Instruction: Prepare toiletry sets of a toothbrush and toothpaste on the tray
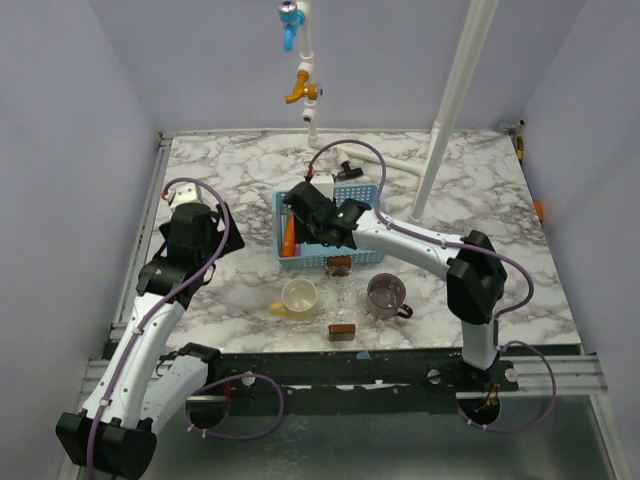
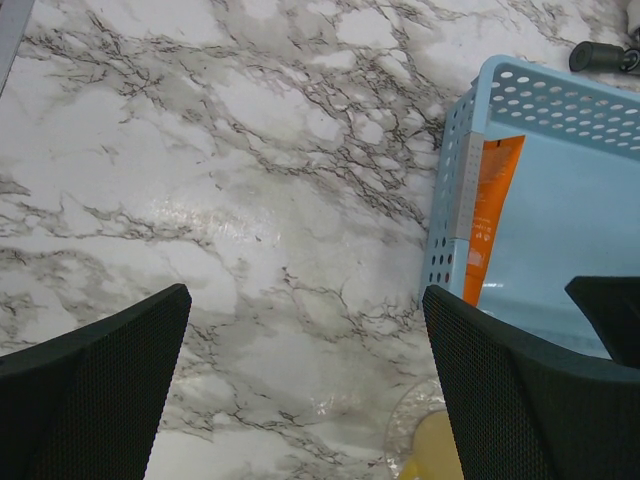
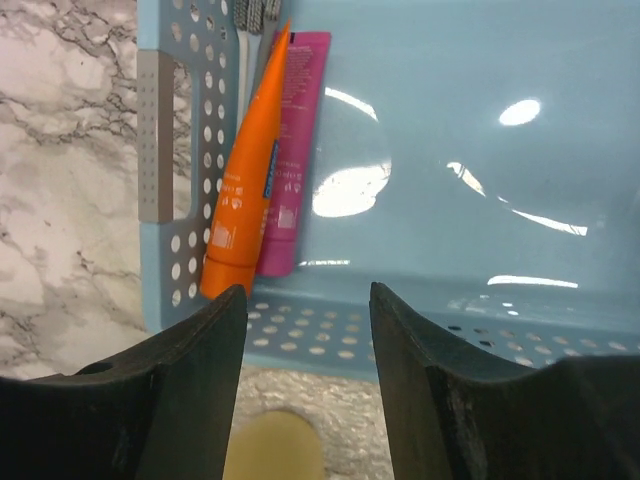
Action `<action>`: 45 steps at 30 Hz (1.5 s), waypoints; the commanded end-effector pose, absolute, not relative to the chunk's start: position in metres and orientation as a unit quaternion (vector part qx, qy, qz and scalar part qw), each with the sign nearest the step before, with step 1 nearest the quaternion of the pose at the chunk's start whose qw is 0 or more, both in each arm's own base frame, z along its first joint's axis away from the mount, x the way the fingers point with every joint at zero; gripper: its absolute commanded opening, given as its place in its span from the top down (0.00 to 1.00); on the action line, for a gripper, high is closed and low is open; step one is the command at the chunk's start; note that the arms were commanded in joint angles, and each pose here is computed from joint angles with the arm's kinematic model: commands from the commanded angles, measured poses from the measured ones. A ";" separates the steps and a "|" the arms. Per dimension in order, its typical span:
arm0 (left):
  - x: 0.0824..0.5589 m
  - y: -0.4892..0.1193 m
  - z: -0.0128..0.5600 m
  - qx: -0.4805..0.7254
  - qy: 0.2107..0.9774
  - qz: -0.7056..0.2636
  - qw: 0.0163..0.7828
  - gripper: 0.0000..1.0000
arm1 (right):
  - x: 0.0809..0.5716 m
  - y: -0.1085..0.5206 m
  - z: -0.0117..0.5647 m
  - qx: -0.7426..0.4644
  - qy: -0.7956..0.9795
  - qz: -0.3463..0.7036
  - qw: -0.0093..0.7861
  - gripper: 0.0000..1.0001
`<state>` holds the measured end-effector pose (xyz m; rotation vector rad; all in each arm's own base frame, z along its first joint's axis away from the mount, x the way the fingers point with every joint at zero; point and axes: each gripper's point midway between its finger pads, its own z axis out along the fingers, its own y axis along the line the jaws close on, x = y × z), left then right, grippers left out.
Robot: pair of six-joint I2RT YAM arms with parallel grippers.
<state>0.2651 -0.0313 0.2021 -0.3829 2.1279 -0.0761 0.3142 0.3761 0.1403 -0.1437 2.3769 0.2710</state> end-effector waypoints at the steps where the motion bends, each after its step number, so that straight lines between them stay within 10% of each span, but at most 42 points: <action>1: 0.268 -0.036 0.212 -0.149 0.862 -0.048 0.483 0.01 | 0.332 0.398 0.131 -0.043 0.924 0.129 0.357 0.43; 21: 0.269 -0.035 0.210 -0.149 0.864 -0.045 0.480 0.01 | 0.354 0.440 0.060 -0.026 0.941 0.157 0.298 0.41; 33: 0.269 -0.034 0.210 -0.150 0.863 -0.042 0.480 0.01 | 0.358 0.436 0.075 -0.019 0.934 0.161 0.318 0.75; 45: 0.270 -0.044 0.212 -0.130 0.865 -0.065 0.481 0.01 | 0.376 0.418 0.149 -0.027 0.899 0.164 0.405 0.77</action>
